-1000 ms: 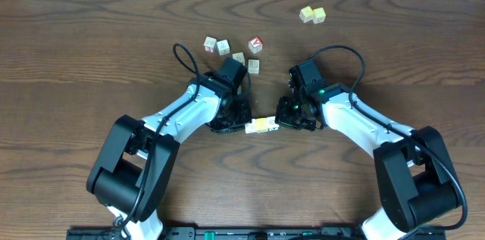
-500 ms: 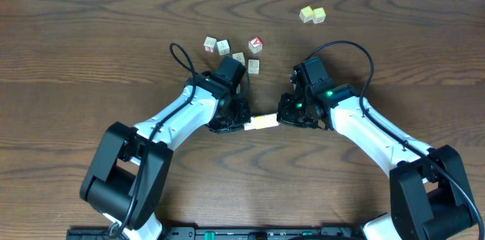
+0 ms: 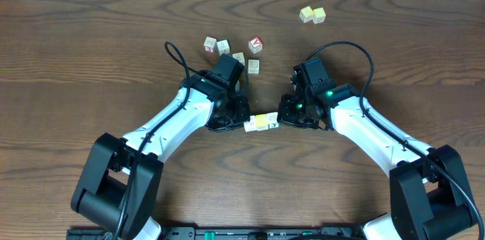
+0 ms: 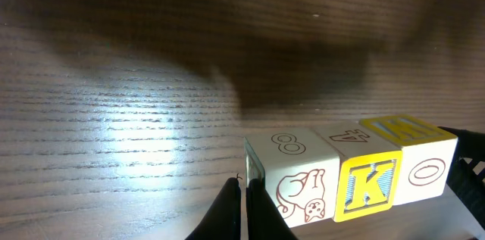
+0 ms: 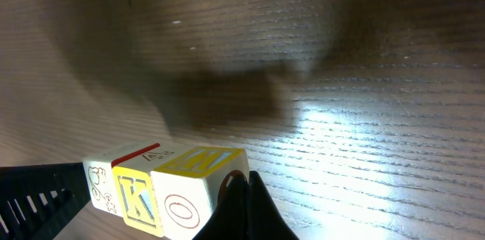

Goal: Lift 3 blocks

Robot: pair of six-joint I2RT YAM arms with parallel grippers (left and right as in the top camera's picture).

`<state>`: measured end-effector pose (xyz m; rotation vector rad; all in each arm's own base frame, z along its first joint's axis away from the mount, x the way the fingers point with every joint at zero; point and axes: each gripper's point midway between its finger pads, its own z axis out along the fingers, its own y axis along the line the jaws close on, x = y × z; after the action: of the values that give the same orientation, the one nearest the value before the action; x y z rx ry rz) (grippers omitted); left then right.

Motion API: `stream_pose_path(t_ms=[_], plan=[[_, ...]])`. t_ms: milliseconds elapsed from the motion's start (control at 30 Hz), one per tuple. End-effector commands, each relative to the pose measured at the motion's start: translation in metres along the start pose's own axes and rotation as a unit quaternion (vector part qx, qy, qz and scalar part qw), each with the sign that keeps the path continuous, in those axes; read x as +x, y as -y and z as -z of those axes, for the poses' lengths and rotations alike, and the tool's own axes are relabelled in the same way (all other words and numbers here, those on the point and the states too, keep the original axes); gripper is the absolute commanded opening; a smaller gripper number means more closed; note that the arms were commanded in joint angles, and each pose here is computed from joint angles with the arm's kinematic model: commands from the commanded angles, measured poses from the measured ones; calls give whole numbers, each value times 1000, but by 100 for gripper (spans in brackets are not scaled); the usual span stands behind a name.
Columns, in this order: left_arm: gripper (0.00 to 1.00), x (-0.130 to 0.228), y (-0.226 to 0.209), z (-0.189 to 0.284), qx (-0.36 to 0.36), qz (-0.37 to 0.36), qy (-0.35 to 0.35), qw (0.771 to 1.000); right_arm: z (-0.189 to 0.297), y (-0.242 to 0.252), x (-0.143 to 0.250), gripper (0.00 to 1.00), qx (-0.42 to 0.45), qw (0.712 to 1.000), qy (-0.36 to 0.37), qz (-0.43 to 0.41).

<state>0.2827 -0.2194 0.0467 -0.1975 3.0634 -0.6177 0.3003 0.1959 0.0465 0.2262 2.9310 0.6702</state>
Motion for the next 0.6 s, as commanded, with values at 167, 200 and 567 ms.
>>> stream_pose_path(t_ms=[167,200,567], plan=[[7,10,36,29,76,-30,4,997,8,-38,15,1,-90,995,-37,26],[7,10,37,31,78,-31,6,996,9,-39,15,1,-92,995,-37,25],[7,10,40,36,83,-28,11,996,32,-53,11,1,-115,992,-8,40]])
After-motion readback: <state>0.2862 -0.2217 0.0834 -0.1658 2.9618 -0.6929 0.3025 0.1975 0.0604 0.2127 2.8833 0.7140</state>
